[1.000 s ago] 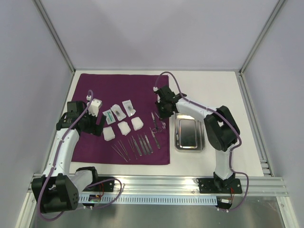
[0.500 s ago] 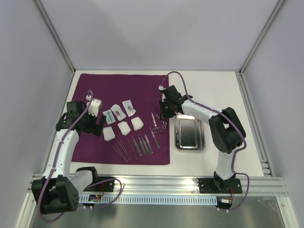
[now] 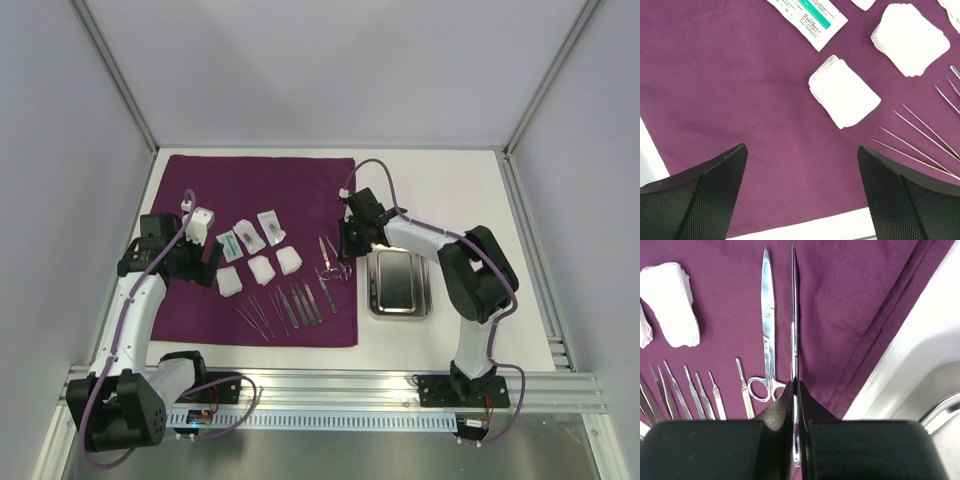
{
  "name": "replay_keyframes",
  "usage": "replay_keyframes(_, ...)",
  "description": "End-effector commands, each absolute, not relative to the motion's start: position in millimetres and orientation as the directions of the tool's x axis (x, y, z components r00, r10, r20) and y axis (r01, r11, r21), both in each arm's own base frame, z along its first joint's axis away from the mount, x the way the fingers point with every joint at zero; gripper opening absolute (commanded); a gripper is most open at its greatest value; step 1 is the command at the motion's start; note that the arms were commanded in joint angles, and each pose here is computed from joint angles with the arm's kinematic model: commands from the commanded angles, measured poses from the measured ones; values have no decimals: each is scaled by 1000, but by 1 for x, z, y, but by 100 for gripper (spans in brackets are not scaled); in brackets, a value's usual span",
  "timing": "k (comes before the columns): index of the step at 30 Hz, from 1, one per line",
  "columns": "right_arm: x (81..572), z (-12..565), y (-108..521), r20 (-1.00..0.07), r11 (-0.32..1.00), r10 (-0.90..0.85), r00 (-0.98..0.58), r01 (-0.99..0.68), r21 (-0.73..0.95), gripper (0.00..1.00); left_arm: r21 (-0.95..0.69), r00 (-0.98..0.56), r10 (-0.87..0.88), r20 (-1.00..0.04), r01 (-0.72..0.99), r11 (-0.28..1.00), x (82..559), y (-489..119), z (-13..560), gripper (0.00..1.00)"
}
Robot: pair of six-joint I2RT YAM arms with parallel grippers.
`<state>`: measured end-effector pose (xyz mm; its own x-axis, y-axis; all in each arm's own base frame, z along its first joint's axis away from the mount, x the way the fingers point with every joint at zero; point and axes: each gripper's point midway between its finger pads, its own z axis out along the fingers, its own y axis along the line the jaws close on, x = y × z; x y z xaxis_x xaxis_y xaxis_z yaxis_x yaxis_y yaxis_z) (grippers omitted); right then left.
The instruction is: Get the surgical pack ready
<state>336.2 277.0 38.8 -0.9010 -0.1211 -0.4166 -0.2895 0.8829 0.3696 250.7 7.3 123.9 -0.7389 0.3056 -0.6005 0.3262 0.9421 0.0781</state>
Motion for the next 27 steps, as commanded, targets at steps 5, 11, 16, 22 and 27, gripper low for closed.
replay_keyframes(5,343,32,283,-441,900,-129,-888,-292,324,0,108,-707,325,-628,334,936,257,9,137,100)
replay_keyframes(11,340,24,286,-434,909,-181,-883,-319,269,0,107,-712,323,-623,332,937,257,10,135,100)
replay_keyframes(16,339,12,285,-409,914,-196,-891,-317,254,0,110,-713,324,-622,329,938,256,11,135,100)
replay_keyframes(22,342,16,284,-418,915,-205,-885,-325,240,2,104,-725,317,-612,324,940,258,12,133,100)
replay_keyframes(27,347,19,280,-426,923,-226,-876,-333,194,8,107,-735,311,-603,312,944,258,14,132,100)
